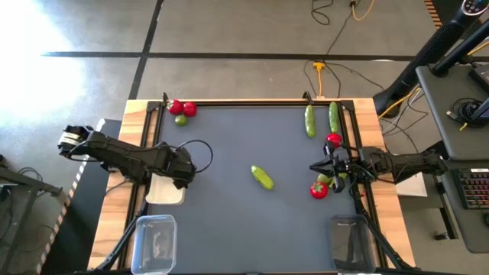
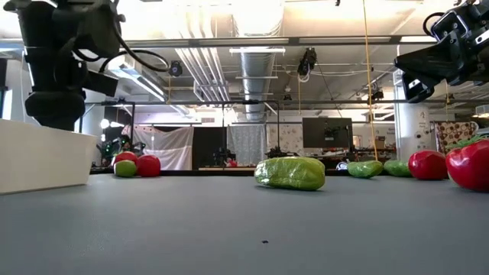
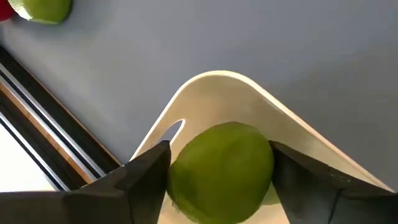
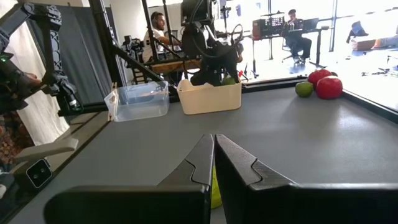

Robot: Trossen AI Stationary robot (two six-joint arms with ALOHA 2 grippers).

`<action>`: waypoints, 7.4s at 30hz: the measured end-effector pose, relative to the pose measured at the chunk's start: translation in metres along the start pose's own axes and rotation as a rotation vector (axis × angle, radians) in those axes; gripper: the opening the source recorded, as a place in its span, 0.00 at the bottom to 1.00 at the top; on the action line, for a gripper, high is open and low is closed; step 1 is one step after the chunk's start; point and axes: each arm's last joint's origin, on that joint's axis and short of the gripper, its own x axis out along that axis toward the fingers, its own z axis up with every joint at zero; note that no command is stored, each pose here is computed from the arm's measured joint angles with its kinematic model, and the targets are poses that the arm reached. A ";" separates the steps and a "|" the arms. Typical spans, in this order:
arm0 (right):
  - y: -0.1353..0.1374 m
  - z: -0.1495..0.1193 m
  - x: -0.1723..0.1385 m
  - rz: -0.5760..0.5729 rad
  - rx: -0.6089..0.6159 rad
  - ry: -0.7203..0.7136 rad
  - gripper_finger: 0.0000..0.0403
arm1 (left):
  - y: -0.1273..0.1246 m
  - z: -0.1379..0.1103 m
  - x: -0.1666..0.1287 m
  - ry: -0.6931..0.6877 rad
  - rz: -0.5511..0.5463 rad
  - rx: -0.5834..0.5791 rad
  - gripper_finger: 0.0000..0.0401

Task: Sort produce into baskets
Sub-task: Put the green lime into the white bin

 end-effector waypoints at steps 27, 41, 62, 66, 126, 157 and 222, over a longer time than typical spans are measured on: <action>0.000 0.000 0.000 0.000 0.000 0.000 0.02 | 0.029 0.053 -0.040 -0.568 0.317 -0.449 0.74; 0.000 0.000 0.000 0.000 0.000 0.000 0.02 | 0.016 0.076 -0.025 -0.773 0.159 -1.015 0.74; 0.000 0.000 0.000 -0.001 0.000 0.000 0.02 | 0.049 0.052 -0.034 -0.659 0.379 -0.837 0.74; 0.000 0.000 0.000 0.000 0.000 0.000 0.02 | 0.062 0.048 -0.041 -0.582 0.422 -0.620 0.74; 0.000 0.000 0.000 0.000 0.000 0.000 0.02 | 0.211 0.148 0.110 0.334 -0.051 -0.759 0.72; 0.000 0.000 0.000 -0.001 0.000 0.000 0.02 | 0.209 0.138 0.124 0.319 -0.045 -0.668 0.72; 0.000 0.000 0.000 0.000 0.000 0.000 0.02 | 0.014 -0.002 -0.021 0.331 -0.245 -0.313 0.34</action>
